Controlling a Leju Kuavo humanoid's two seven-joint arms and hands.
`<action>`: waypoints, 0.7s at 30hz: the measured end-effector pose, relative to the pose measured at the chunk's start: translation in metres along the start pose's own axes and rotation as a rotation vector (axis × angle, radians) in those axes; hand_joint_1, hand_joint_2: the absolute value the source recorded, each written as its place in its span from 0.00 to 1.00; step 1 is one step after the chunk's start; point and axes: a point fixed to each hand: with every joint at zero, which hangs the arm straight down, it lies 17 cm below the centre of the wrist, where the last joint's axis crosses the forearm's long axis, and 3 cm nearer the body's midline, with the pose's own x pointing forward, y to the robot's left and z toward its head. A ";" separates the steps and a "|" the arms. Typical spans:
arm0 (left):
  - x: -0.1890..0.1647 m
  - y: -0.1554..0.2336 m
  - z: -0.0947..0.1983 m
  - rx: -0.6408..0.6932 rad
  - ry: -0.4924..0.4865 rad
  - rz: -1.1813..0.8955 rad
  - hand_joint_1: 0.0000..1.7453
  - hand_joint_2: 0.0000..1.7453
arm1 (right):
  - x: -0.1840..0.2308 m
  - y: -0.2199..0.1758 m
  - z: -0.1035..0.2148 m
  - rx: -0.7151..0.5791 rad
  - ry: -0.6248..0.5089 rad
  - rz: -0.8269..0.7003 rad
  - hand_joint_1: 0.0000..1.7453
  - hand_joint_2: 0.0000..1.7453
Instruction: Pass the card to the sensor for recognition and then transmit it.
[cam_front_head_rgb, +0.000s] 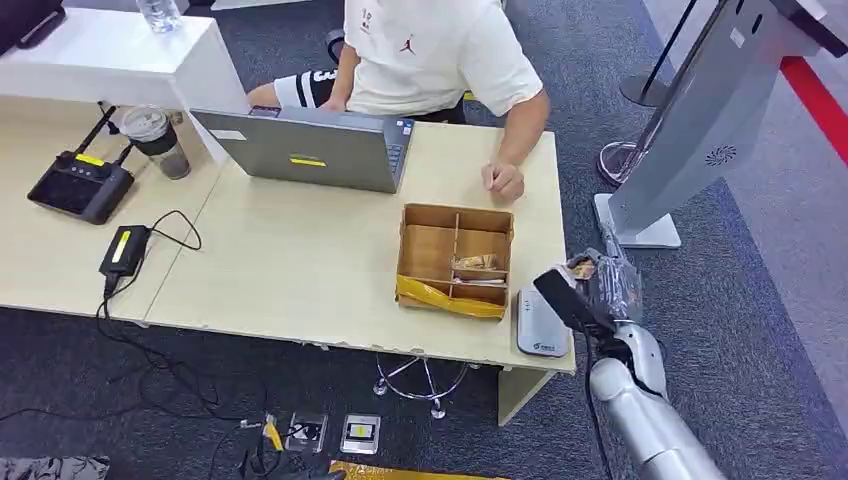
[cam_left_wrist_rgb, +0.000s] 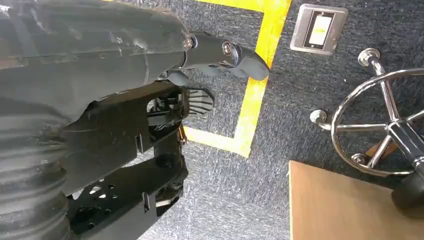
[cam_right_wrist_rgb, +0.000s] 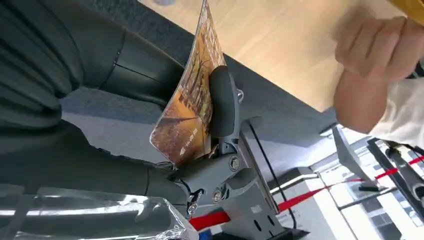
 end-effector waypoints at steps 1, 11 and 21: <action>0.000 0.000 0.000 0.001 0.000 0.000 0.00 1.00 | 0.000 0.002 0.001 0.004 0.002 -0.001 1.00 1.00; -0.003 0.006 0.002 0.010 0.000 0.011 0.00 1.00 | -0.004 0.039 0.021 0.075 0.033 -0.033 1.00 1.00; -0.003 0.006 0.002 0.012 0.000 0.013 0.00 1.00 | -0.008 0.056 0.032 0.109 0.054 -0.043 1.00 1.00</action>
